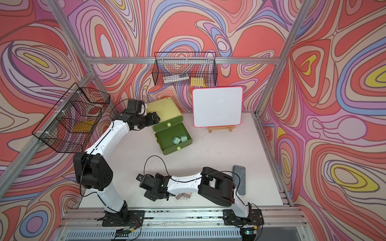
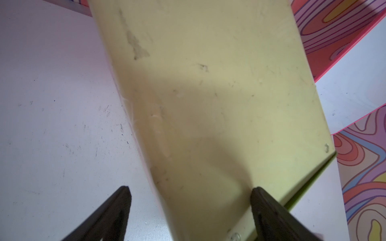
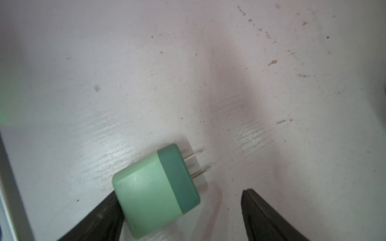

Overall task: Place the plugs into the drawer by color
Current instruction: Pick up the plug from the center of the board.

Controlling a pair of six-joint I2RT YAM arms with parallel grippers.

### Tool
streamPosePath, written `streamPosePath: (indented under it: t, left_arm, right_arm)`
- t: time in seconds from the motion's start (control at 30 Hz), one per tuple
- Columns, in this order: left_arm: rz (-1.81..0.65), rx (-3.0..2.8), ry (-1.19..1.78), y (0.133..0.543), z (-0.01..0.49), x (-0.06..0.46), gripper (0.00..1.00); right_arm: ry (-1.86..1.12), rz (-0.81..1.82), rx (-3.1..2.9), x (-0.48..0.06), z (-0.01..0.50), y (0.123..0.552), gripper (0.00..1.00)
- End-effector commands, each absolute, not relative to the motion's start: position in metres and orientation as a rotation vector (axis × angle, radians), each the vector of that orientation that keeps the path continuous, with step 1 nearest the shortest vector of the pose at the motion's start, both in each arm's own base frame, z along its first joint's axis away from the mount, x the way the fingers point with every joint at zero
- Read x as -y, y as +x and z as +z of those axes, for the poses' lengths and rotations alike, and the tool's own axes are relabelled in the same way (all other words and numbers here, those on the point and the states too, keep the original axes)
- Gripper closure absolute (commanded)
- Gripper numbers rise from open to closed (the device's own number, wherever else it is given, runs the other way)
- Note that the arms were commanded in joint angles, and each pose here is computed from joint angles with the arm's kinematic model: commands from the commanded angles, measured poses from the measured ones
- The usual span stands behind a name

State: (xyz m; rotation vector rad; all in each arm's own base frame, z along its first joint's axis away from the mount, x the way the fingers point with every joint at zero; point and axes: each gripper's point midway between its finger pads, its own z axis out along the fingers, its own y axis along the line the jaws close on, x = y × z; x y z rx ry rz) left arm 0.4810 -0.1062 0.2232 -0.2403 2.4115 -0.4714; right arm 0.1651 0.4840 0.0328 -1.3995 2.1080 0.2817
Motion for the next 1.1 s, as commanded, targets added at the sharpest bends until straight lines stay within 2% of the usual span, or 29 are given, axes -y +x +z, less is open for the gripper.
streamPosePath:
  t: [0.0, 0.27, 0.6, 0.83, 1.07]
  left_arm:
    - [-0.343, -2.573, -0.269, 0.466, 0.175, 0.092, 0.11]
    - [-0.342, -2.576, -0.273, 0.465, 0.173, 0.092, 0.11]
    - [-0.357, -2.594, -0.290, 0.467, 0.162, 0.094, 0.11]
    - [-0.356, -2.586, -0.277, 0.467, 0.165, 0.094, 0.11]
    - [-0.349, -2.584, -0.273, 0.467, 0.167, 0.094, 0.11]
  right_arm:
    - [-1.354, 0.262, -2.116, -0.481, 0.032, 0.170, 0.12]
    - [-1.284, 0.248, -2.187, -0.463, 0.037, 0.168, 0.12]
    - [-0.858, 0.247, -2.505, -0.455, 0.082, 0.169, 0.14]
    - [-0.808, 0.265, -2.600, -0.474, 0.064, 0.164, 0.16]
    - [-0.845, 0.131, -2.698, -0.487, 0.037, 0.164, 0.14]
